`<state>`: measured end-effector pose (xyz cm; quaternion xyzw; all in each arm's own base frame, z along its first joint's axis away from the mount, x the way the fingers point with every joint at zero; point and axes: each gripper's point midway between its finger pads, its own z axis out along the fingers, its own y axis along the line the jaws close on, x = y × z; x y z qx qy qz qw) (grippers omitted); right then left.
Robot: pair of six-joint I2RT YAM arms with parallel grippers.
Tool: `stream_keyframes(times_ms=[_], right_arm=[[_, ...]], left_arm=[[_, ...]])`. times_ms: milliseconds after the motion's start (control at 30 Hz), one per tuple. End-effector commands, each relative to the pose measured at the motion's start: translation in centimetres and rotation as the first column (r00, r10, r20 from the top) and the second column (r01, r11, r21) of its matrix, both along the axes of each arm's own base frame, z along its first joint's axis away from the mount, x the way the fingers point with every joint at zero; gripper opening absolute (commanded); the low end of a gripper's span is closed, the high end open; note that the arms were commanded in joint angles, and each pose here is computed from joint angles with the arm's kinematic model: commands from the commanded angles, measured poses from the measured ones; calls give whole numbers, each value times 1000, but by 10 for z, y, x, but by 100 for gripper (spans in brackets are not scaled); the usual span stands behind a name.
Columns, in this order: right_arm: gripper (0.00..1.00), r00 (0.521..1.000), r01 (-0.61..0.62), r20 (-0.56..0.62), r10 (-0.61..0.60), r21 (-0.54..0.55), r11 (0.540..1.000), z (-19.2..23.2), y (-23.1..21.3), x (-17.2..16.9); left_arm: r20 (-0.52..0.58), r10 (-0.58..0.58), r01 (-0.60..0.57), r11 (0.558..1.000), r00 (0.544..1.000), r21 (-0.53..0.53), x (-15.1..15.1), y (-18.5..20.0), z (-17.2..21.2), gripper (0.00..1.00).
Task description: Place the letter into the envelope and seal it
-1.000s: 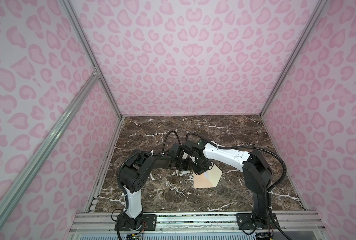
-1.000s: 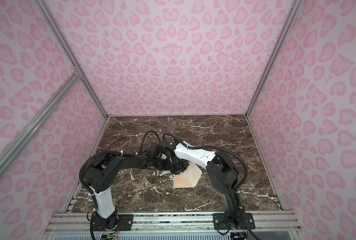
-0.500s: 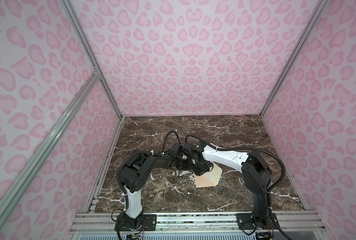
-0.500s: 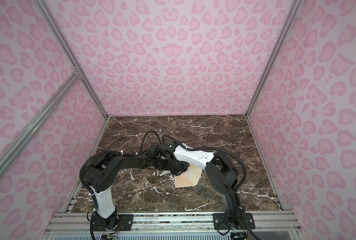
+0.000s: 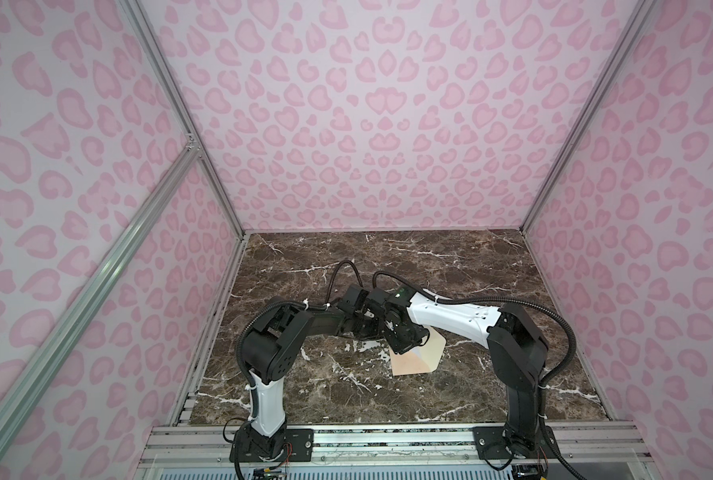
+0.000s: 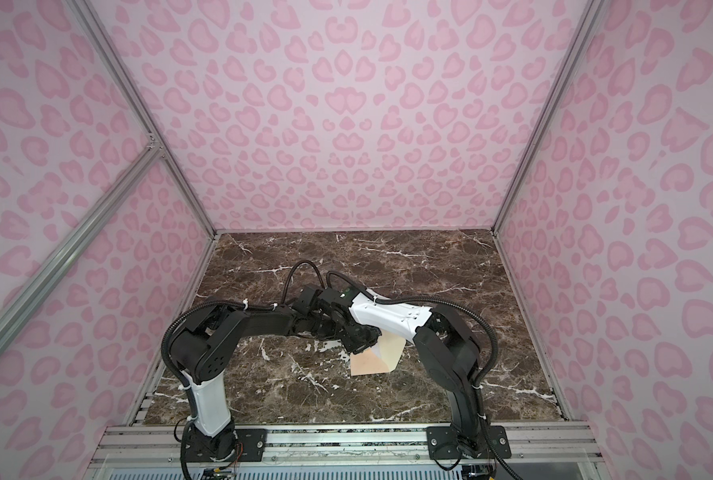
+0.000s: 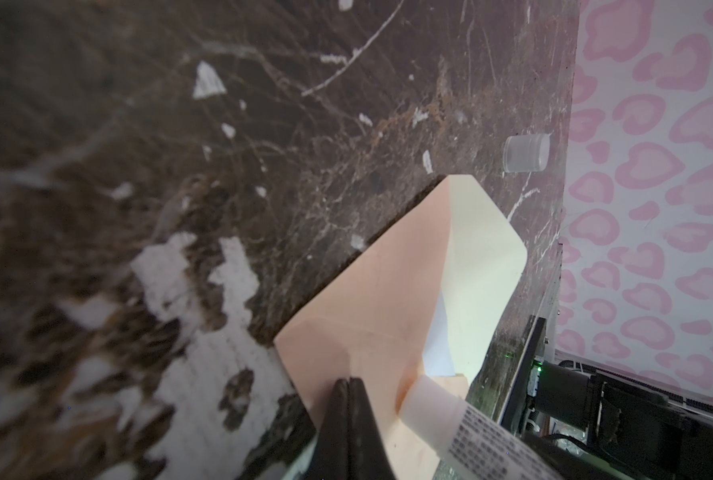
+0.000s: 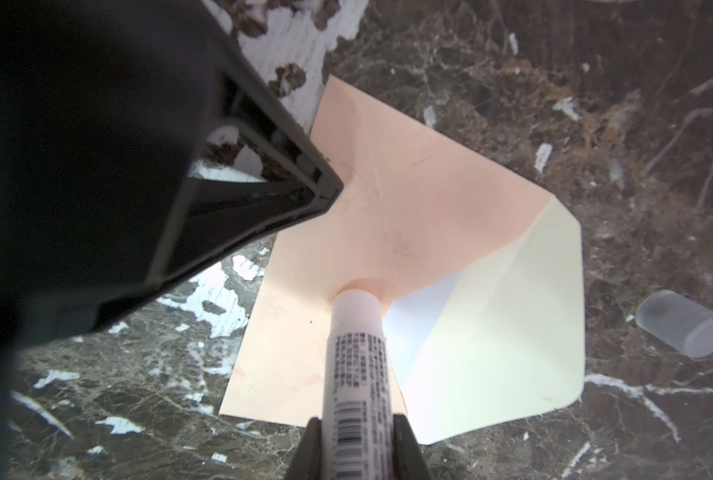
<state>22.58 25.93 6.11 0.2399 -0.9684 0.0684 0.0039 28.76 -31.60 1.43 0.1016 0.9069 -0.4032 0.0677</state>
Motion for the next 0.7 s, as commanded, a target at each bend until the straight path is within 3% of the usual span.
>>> stream_keyframes(times_ms=[0,667], right_arm=[[0,995,-47,-92,48,13,999,-1,1,-21],[0,989,-58,-133,59,10,998,3,-7,-36]], left_arm=[[-9,60,-58,987,998,148,2,21,-26,4],[-9,54,-52,987,998,152,2,21,-27,4]])
